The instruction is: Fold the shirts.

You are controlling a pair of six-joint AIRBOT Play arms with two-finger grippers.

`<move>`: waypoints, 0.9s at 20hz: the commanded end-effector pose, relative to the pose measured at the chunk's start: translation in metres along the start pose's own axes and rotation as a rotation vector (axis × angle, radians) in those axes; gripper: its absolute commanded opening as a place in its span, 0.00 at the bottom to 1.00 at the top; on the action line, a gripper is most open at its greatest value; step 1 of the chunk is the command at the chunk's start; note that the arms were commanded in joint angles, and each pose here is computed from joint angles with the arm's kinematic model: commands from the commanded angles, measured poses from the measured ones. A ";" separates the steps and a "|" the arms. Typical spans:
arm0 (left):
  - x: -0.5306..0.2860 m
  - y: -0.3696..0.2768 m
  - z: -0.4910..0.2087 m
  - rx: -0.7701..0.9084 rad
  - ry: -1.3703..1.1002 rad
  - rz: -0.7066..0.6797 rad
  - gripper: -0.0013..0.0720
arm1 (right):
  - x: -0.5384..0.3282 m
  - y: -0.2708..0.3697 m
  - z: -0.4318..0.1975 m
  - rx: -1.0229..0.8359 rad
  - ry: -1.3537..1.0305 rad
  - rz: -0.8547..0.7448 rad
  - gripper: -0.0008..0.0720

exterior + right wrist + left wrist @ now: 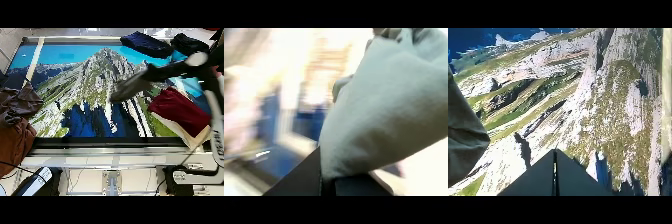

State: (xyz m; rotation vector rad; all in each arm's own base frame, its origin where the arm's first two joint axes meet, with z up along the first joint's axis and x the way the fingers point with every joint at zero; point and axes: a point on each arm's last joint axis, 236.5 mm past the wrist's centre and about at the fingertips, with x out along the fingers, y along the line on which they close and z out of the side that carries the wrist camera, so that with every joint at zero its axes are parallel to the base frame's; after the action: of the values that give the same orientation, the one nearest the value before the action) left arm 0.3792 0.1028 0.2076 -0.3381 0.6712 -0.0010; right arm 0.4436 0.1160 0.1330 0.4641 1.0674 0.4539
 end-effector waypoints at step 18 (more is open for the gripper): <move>-0.001 -0.014 -0.017 -0.054 0.072 -0.058 0.04 | -0.248 -0.190 -0.123 0.563 -0.023 -0.554 0.77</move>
State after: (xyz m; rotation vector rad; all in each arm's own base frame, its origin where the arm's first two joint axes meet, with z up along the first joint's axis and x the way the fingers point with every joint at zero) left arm 0.3773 0.0923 0.2074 -0.3805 0.6841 -0.0333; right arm 0.2280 -0.1749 0.1332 0.6001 1.3543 -0.4600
